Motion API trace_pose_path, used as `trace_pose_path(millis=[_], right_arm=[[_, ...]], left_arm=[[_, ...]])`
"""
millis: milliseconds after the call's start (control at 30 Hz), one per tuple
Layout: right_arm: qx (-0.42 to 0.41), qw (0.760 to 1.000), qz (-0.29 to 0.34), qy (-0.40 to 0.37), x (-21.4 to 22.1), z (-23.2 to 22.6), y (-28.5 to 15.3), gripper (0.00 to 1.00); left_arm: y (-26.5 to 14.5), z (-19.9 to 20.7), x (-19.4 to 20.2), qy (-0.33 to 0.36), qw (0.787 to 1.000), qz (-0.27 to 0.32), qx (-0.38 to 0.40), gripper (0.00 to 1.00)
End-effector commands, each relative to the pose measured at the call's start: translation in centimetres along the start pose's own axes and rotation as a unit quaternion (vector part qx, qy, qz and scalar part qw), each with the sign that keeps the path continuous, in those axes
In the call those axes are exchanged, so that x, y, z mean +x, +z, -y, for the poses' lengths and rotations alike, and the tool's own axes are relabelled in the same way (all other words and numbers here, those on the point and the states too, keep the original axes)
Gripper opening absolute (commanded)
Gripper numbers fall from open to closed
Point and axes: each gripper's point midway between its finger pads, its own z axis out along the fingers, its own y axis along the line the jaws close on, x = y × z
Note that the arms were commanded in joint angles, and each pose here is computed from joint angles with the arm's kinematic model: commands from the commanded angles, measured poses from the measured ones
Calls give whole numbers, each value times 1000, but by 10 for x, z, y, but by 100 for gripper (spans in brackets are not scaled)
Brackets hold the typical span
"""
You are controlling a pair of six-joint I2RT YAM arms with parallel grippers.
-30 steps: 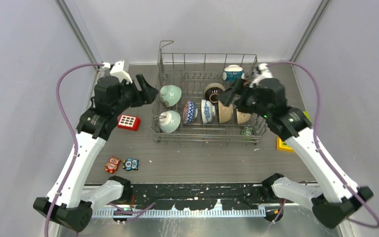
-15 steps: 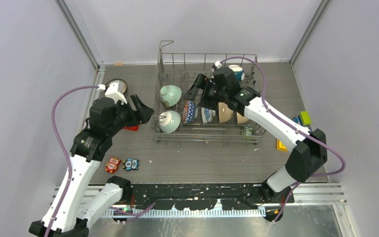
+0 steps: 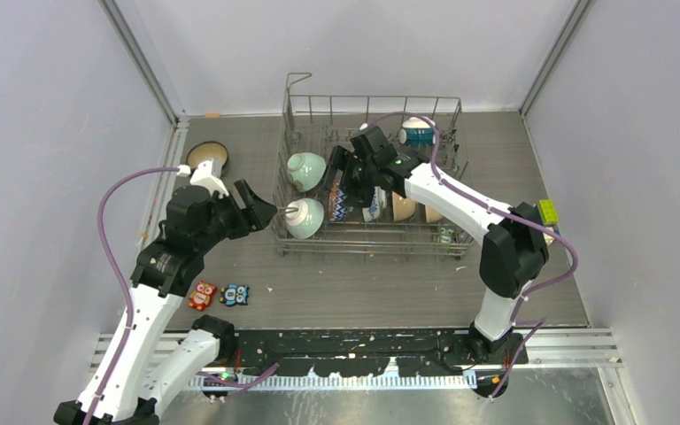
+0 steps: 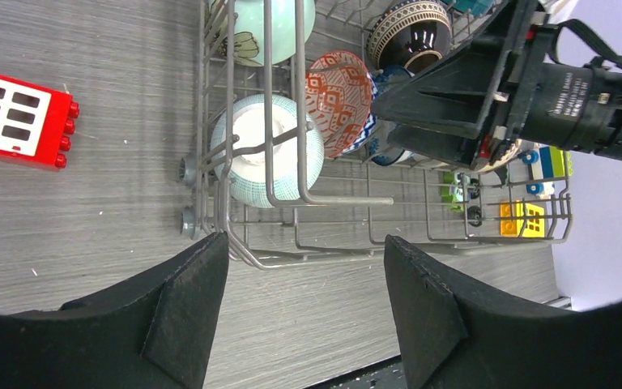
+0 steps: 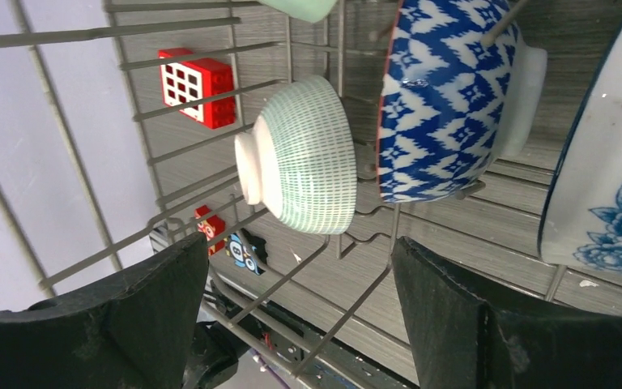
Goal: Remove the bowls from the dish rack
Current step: Pick up the bowl from the dish rack.
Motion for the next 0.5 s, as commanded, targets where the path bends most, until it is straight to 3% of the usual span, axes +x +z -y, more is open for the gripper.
trace_pose_path(millis=[0, 467], right_arm=[[-8, 1000, -16, 19, 4, -9, 3, 88], [-25, 996, -58, 61, 35, -10, 31, 84]], left_arm=[[-2, 6, -3, -8, 1000, 8, 15, 72], [2, 5, 3, -21, 1000, 3, 16, 72]])
